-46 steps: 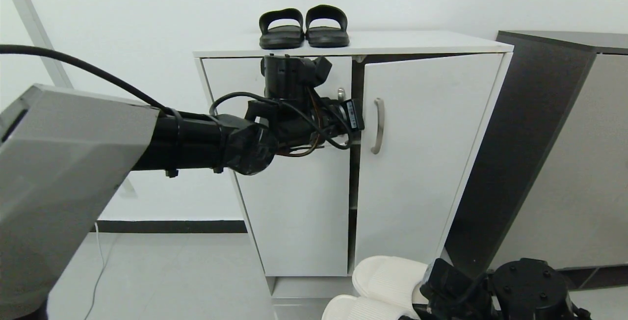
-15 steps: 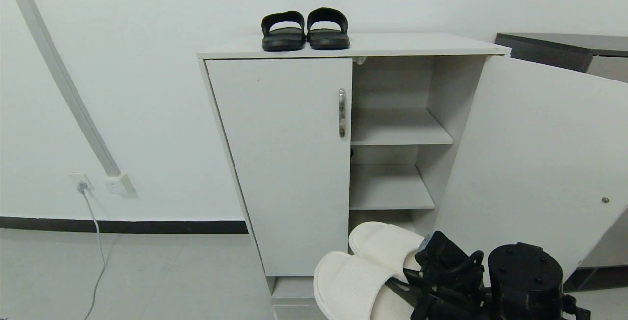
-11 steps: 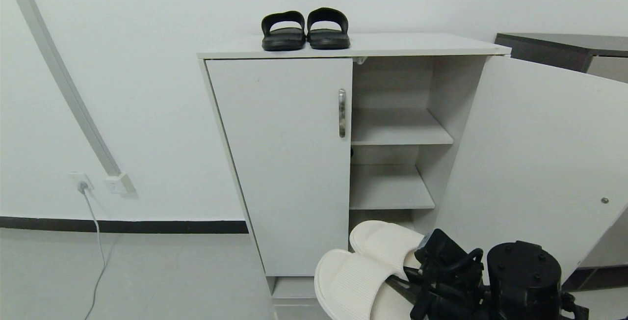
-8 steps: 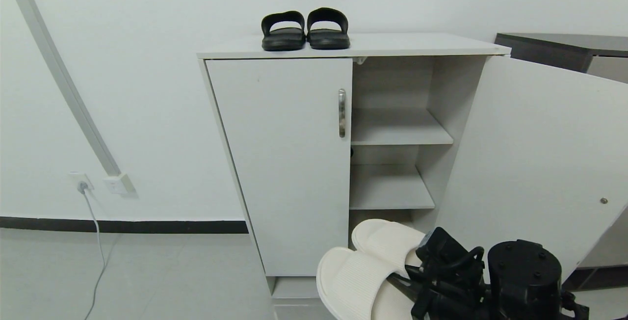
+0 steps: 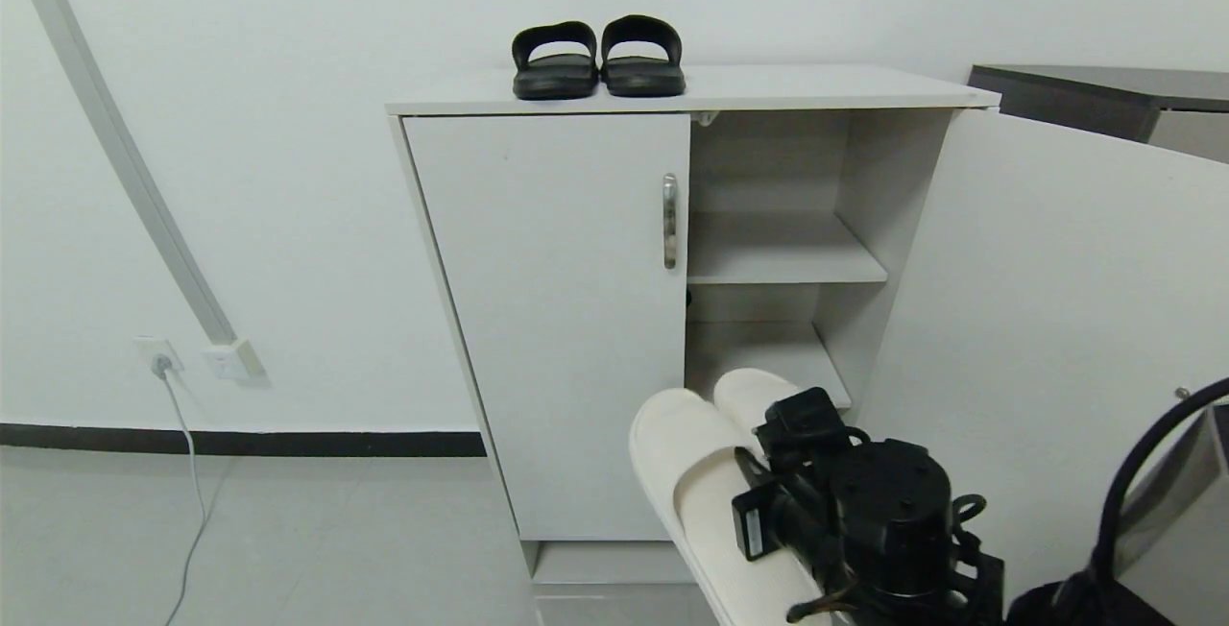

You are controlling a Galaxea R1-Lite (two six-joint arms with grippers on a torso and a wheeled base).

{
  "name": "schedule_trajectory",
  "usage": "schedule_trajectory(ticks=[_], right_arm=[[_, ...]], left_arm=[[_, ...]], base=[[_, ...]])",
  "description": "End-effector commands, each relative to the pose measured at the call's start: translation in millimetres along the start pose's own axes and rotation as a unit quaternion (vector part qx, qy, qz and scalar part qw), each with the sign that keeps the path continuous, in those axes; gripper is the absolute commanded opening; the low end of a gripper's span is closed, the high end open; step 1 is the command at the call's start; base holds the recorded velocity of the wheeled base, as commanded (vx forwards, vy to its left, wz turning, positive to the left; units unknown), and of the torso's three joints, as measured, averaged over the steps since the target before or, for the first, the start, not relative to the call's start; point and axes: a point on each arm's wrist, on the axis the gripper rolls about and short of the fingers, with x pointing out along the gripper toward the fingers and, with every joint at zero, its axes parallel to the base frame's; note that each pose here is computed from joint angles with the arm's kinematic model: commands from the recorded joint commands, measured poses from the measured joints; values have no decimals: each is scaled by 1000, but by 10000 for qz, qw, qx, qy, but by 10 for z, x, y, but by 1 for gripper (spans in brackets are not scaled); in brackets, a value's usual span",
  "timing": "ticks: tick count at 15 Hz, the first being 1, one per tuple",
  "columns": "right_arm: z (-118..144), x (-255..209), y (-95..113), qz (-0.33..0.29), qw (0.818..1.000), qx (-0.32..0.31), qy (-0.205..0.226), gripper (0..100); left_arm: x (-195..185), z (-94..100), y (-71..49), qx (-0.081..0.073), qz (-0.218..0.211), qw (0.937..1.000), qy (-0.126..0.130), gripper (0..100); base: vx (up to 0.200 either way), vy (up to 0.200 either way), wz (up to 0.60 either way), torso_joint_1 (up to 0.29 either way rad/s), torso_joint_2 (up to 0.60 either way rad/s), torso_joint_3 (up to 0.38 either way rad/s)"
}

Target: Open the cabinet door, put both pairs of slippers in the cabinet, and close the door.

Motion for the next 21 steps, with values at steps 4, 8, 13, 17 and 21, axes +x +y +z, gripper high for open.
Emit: schedule_trajectory(ticks=[4,8,13,17,21], right_arm=[[-59,415,243,-1183,9908,580,305,0],[-37,506,104,-1560,9843,716,402,0],[-34,484,106,-1675,9829,668,369,0],[-123,399,185,-1499,9864,489,453,0],[-335,508,223,-1312,9889,539,450,0]], left_arm=[[1,0,0,9,1,10000,10,0],[1,0,0,9,1,10000,10,0],[1,0,0,9,1,10000,10,0],[1,0,0,2,1,10000,10,0],[1,0,0,-6,1,10000,10,0]], base=[[0,0,0,0,0,0],[0,-100,0,1,2,1],[0,-200,0,2,5,-1],[0,0,0,0,0,0],[0,0,0,0,0,0]])
